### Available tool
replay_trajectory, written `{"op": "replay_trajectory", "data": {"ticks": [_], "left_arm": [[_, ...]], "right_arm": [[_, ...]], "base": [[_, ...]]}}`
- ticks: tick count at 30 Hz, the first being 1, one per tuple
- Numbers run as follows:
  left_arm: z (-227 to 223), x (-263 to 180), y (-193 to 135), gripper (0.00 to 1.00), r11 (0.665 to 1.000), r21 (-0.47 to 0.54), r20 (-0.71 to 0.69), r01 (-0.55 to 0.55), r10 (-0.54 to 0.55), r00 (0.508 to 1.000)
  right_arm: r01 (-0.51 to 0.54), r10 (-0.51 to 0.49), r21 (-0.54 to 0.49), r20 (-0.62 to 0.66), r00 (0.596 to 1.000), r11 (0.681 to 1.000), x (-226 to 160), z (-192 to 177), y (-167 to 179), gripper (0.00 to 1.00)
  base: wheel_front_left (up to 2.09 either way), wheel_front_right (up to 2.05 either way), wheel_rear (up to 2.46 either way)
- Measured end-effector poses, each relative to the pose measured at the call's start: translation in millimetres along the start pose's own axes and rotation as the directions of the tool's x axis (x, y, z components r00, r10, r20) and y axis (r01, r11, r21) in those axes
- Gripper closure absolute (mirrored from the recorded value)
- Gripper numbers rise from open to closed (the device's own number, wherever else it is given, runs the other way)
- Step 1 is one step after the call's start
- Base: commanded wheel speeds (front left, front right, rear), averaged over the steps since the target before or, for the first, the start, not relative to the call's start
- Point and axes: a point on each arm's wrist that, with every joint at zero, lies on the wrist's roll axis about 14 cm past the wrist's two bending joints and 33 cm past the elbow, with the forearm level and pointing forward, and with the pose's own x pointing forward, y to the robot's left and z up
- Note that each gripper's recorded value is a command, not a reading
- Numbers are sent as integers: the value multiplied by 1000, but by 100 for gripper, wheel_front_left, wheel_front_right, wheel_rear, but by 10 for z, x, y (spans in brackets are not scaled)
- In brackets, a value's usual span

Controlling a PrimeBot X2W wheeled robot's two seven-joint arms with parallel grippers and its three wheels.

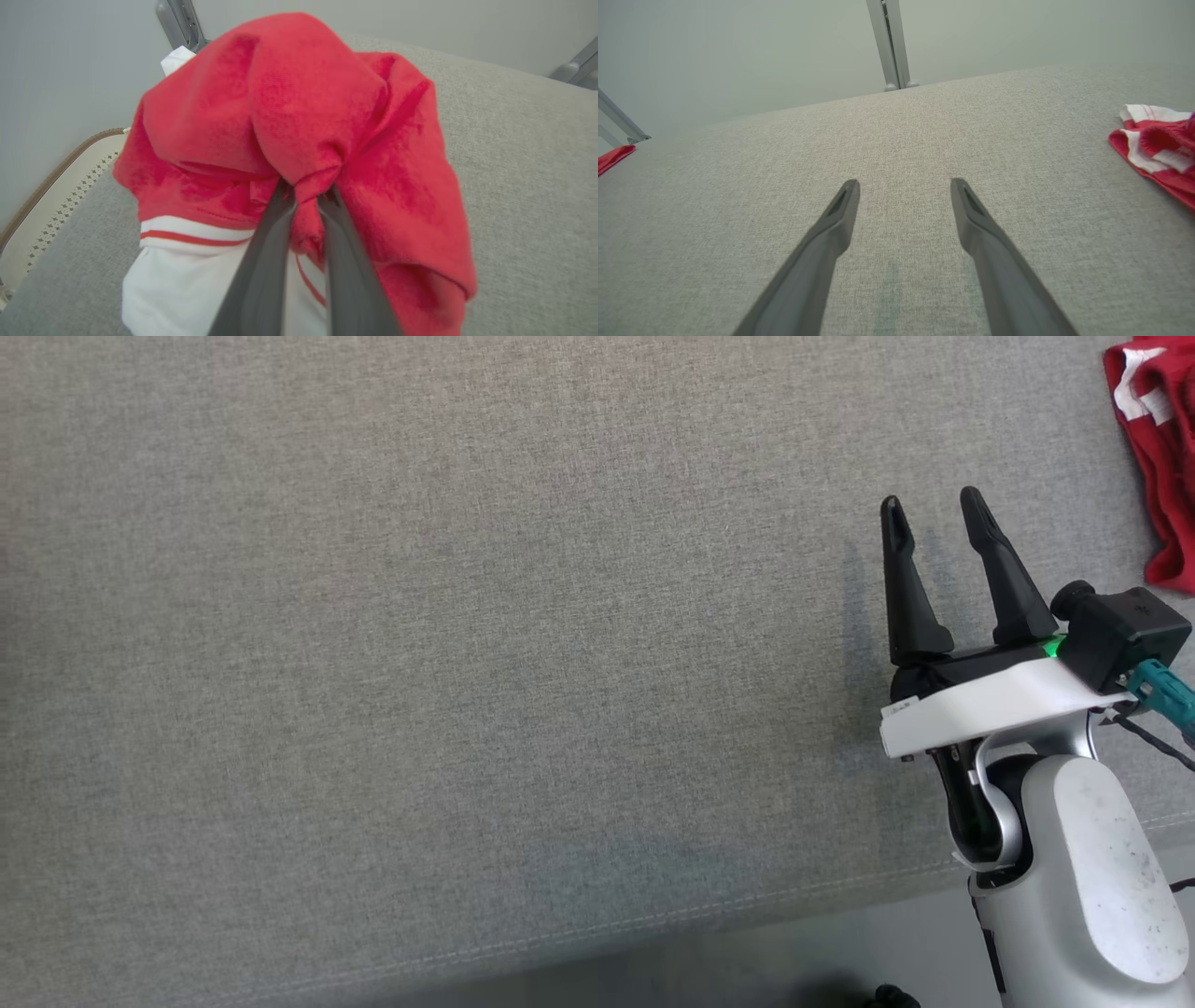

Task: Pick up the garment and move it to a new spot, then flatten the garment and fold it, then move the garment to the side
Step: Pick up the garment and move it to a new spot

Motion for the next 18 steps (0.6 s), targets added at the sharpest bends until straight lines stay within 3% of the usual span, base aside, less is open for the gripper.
{"op": "replay_trajectory", "data": {"ticks": [9, 18], "left_arm": [[417, -304, -425, 100, 986, 83, 154, 145, -157, 976], [443, -1041, -1184, 100, 929, 117, 216, 352, -370, 904]], "right_arm": [[-12, 13, -6, 31, 999, 1000, -127, 193, 84, 0], [-6, 6, -8, 61, 998, 1000, -468, 434, 135, 0]], "base": [[0, 0, 0], [0, 0, 0]]}}
